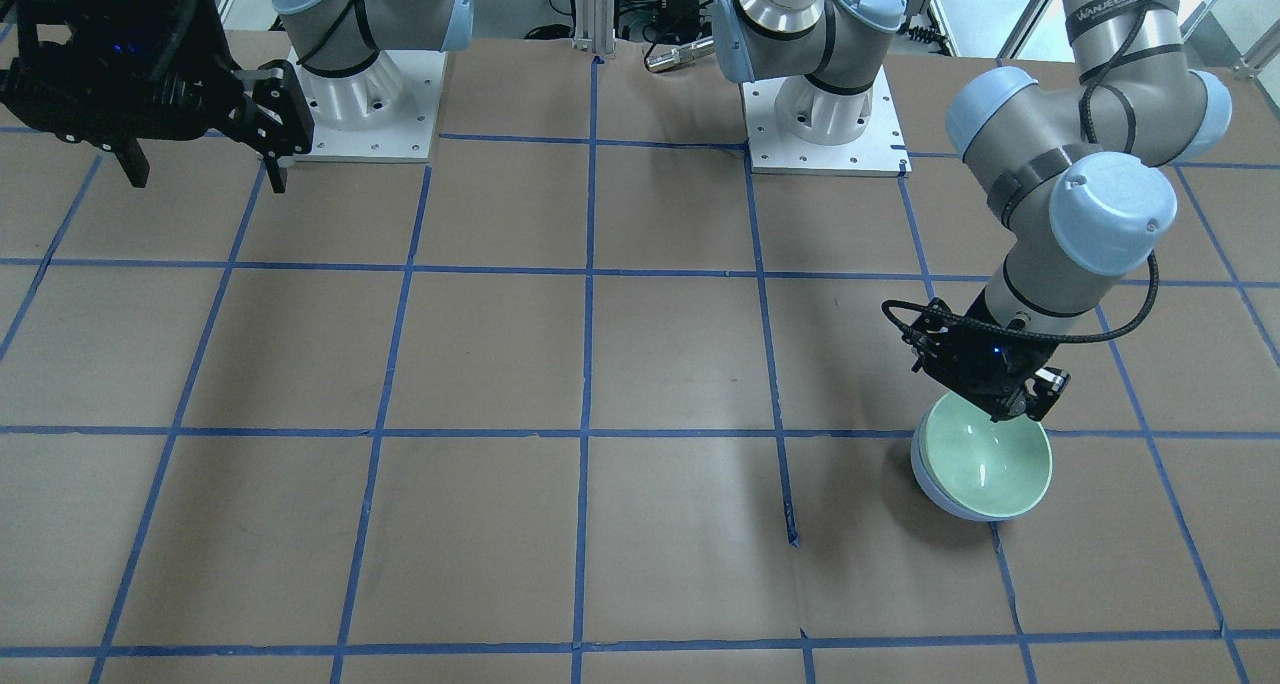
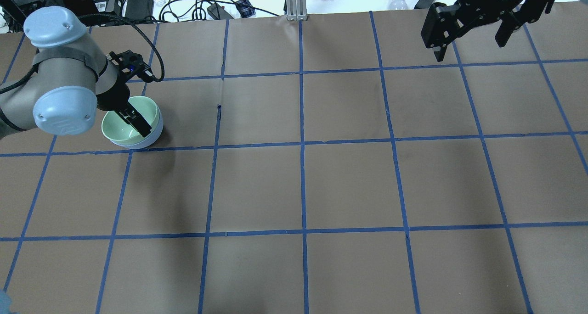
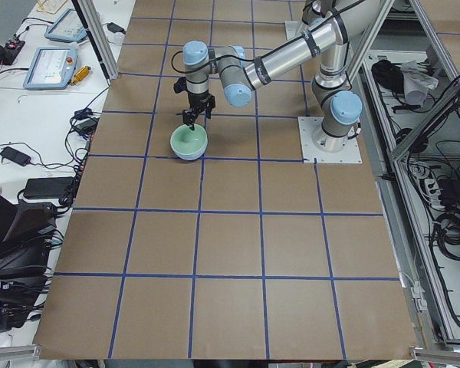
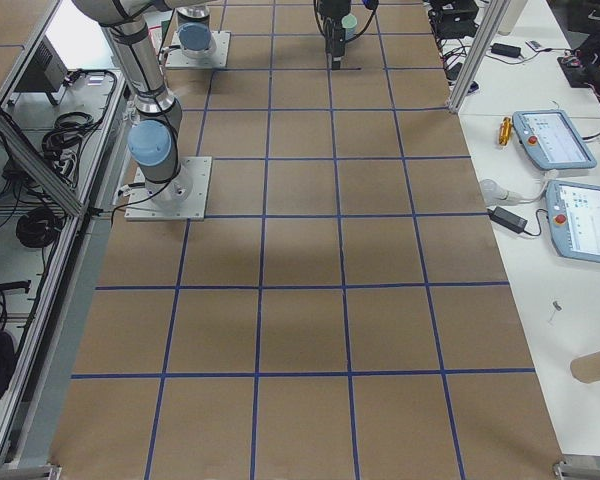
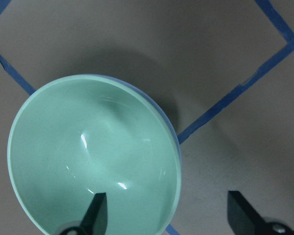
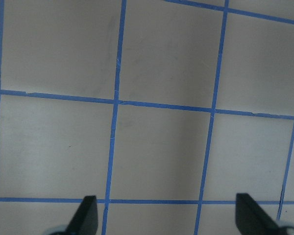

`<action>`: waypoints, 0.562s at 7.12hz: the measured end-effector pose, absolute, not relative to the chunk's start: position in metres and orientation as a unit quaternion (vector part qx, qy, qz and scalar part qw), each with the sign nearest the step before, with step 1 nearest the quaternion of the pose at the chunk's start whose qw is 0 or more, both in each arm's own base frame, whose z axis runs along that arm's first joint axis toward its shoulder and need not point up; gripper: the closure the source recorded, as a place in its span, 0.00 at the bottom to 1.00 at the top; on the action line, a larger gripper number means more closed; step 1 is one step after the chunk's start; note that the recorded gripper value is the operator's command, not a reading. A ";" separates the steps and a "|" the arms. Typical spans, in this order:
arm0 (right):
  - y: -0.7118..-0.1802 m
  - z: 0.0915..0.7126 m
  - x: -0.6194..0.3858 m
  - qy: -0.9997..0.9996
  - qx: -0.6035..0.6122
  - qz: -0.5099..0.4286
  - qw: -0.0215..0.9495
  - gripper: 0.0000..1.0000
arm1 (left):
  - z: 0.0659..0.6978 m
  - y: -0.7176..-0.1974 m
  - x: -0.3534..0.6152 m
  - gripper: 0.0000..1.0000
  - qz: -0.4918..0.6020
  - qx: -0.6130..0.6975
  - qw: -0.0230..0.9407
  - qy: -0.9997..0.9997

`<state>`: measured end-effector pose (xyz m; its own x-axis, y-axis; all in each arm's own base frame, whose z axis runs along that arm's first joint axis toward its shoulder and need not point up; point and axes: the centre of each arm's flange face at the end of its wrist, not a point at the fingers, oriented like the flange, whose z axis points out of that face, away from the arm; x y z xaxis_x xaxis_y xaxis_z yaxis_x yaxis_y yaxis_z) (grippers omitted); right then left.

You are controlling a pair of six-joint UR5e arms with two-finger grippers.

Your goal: Stack green bowl on blue bowl

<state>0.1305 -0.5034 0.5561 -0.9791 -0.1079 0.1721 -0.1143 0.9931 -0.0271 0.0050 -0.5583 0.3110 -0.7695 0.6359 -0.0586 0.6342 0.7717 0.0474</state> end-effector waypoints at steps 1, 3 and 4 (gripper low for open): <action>-0.503 0.556 0.130 -0.995 0.056 0.018 0.085 0.00 | 0.332 -0.560 -0.002 0.00 0.013 0.298 0.019 0.954; -0.504 0.556 0.130 -0.995 0.055 0.018 0.086 0.00 | 0.369 -0.557 -0.033 0.00 0.005 0.204 0.002 0.979; -0.504 0.556 0.130 -0.995 0.055 0.018 0.085 0.00 | 0.385 -0.552 -0.051 0.00 -0.002 0.169 0.002 0.986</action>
<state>0.1300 -0.5035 0.5561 -0.9793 -0.1070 0.1721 -0.1132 0.9932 -0.0271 -0.0511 -0.5516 0.3848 -0.9432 0.3323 -0.0041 0.3323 0.9432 -0.0028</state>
